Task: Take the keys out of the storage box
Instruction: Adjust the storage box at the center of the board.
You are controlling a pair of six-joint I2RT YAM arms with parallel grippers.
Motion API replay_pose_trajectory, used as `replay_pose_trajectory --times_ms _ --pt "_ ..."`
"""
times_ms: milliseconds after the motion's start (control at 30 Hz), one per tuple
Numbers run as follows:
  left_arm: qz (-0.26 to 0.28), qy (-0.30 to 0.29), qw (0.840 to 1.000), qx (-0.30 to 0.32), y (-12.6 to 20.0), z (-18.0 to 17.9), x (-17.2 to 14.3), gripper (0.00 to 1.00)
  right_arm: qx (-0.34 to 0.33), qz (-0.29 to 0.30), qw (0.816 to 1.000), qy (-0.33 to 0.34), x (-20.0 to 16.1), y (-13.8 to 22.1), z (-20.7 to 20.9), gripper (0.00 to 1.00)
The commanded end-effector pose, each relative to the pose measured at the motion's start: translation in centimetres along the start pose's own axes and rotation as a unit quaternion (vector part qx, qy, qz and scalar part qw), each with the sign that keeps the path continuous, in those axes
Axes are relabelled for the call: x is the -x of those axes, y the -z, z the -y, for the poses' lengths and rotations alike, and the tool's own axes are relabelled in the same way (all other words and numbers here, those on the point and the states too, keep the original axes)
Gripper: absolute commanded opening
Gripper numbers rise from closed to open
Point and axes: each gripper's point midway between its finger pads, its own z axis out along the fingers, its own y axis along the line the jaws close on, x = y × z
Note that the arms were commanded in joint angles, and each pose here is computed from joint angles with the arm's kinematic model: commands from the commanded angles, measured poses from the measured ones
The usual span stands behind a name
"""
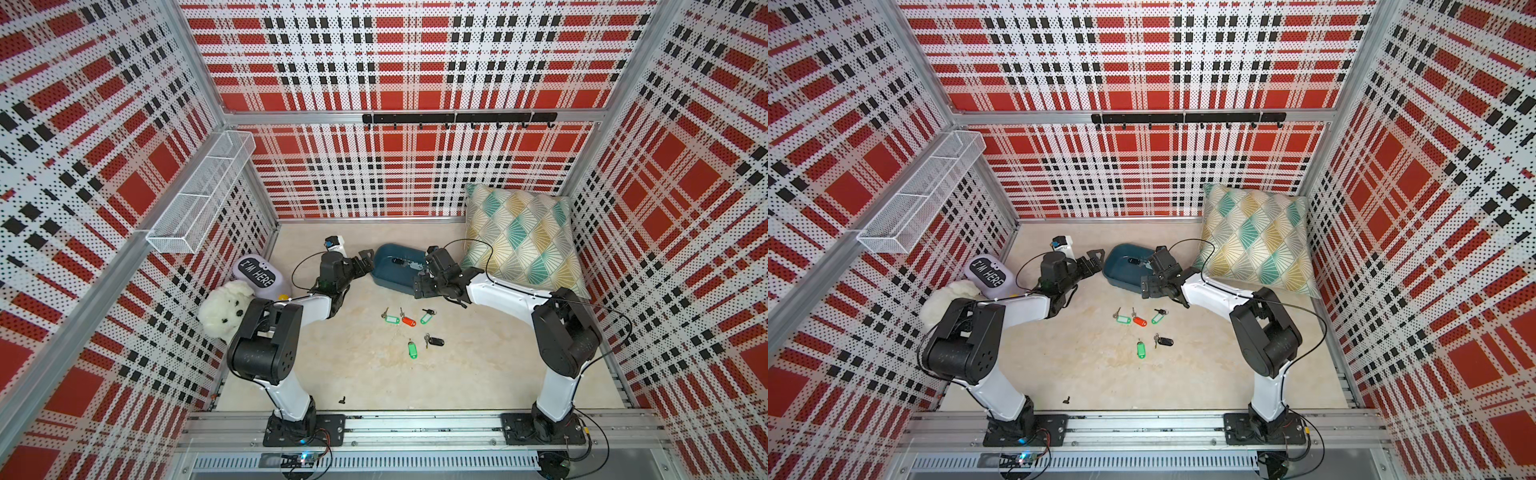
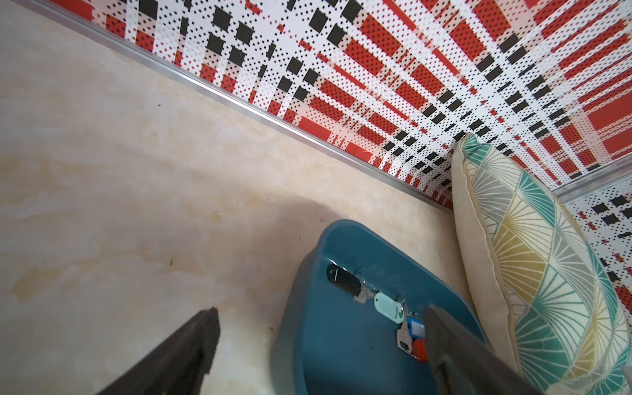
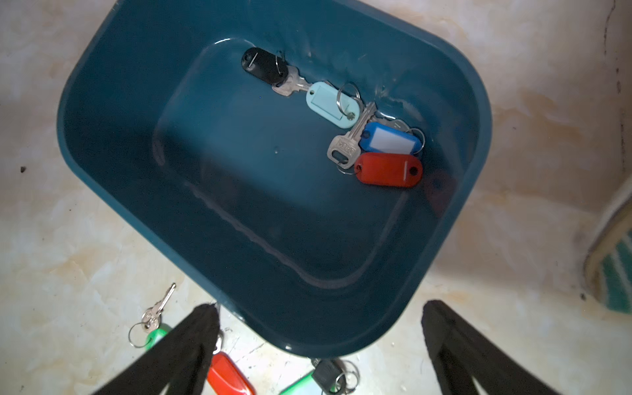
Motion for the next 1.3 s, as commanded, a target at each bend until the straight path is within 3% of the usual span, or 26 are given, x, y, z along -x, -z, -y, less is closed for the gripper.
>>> replay_pose_trajectory --times_ms 0,300,667,967,1267 --pt "-0.002 -0.007 0.999 -0.049 -0.9 1.9 0.7 0.99 0.014 0.041 0.999 -0.024 2.1 1.1 -0.9 1.00" --pt "-0.052 -0.010 0.995 -0.082 -2.8 3.1 -2.1 0.99 0.042 0.049 0.998 -0.027 2.6 0.7 -1.7 1.00" --pt "-0.069 -0.022 0.995 -0.066 -3.2 3.1 -3.2 0.99 0.097 0.048 0.993 -0.045 3.4 -1.0 -1.7 1.00" --pt "-0.093 -0.029 0.992 -0.079 -3.3 5.0 -5.5 0.99 0.047 0.061 0.996 -0.053 3.8 1.1 0.5 1.00" --pt "-0.090 -0.024 0.994 -0.057 -2.2 4.0 -5.8 0.99 -0.011 0.058 0.994 -0.093 2.0 1.2 3.5 1.00"
